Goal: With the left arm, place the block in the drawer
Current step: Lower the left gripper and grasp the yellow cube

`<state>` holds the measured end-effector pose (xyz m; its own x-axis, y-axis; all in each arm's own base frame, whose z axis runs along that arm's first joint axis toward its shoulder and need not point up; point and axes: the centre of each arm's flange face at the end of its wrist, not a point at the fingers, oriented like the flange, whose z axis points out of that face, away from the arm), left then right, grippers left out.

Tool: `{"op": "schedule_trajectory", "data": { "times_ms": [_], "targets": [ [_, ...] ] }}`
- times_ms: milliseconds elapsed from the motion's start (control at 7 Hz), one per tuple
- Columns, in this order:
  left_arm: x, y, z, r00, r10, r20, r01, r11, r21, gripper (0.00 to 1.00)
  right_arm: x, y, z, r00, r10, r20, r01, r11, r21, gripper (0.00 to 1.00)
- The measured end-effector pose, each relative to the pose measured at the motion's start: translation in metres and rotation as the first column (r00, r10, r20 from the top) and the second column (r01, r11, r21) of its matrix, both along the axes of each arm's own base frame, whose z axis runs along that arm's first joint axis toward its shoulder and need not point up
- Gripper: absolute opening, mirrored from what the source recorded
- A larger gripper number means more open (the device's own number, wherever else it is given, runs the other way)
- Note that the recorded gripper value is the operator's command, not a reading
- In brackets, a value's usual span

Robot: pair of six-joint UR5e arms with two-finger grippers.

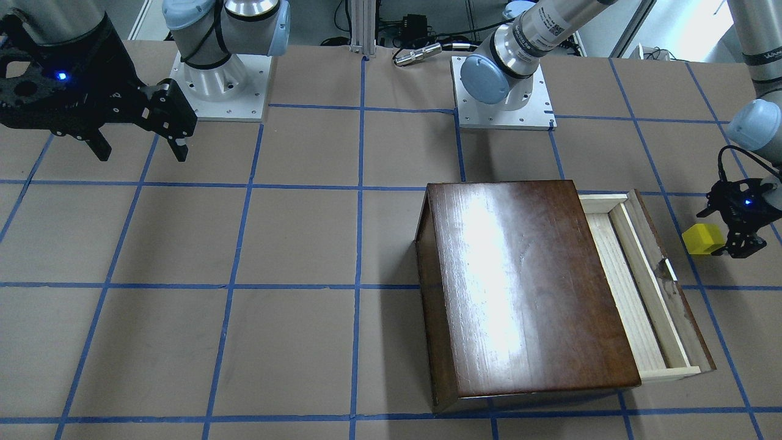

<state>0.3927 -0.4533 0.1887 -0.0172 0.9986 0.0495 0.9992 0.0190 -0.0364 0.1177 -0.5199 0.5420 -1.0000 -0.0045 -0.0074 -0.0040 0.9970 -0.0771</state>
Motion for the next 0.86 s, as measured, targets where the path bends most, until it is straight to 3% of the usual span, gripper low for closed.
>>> {"op": "schedule_trajectory", "data": {
  "times_ms": [571, 857],
  "targets": [
    [-0.003, 0.001, -0.009, 1.0, 0.001, -0.014, 0.0, 1.0, 0.007, 1.0, 0.0, 0.0, 0.0, 1.0, 0.001, 0.0, -0.001, 1.0, 0.001, 1.0],
    [-0.005, 0.002, -0.013, 1.0, 0.0, -0.012, 0.0, 1.0, 0.006, 0.89, 0.0, 0.0, -0.001, 1.0, 0.001, 0.0, -0.001, 1.0, 0.001, 1.0]
  ]
}}
